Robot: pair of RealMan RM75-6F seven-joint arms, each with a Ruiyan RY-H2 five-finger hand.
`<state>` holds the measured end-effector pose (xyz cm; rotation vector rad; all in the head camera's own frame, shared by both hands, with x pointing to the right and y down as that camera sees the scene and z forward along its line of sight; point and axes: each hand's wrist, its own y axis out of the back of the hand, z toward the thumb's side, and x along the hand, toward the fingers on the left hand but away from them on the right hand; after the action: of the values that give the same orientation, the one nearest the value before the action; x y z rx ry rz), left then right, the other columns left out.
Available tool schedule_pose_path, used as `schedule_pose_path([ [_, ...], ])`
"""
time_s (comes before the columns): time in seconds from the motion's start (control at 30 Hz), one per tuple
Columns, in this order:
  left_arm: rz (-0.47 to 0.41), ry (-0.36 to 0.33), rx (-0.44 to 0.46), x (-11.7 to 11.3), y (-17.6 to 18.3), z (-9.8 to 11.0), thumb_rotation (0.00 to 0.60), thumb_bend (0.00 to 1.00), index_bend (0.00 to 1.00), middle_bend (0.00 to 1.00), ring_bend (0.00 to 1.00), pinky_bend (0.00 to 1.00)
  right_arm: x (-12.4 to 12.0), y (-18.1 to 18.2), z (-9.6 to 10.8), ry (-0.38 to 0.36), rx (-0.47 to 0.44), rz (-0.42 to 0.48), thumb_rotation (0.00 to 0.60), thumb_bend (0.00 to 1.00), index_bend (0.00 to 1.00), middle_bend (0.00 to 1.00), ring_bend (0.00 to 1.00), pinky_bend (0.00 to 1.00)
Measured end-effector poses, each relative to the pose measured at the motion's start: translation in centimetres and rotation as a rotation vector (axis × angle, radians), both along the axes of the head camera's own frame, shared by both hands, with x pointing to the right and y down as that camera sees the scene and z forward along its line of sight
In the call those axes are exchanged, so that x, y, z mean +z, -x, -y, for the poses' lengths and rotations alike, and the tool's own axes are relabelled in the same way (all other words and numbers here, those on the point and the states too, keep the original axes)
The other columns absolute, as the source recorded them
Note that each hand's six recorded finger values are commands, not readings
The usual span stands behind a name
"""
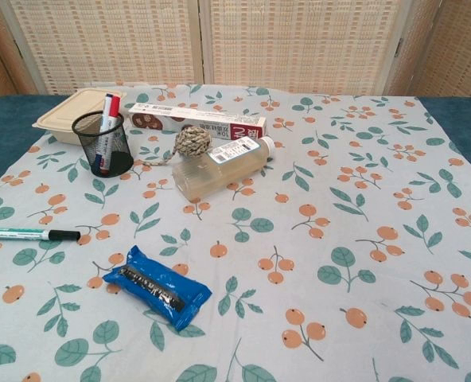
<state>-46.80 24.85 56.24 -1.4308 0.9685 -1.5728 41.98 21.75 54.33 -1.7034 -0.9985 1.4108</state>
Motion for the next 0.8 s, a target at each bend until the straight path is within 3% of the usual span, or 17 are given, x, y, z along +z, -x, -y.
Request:
schedule_pose_path([
  [0.8, -0.013, -0.005, 0.009, -0.01, -0.43, -0.04, 0.6, 0.42, 0.11, 0.01, 0.0, 0.14, -0.15, 0.04, -0.03, -0.002, 0.001, 0.0, 0.6, 0.0, 0.23, 0.08, 0.05, 0.0],
])
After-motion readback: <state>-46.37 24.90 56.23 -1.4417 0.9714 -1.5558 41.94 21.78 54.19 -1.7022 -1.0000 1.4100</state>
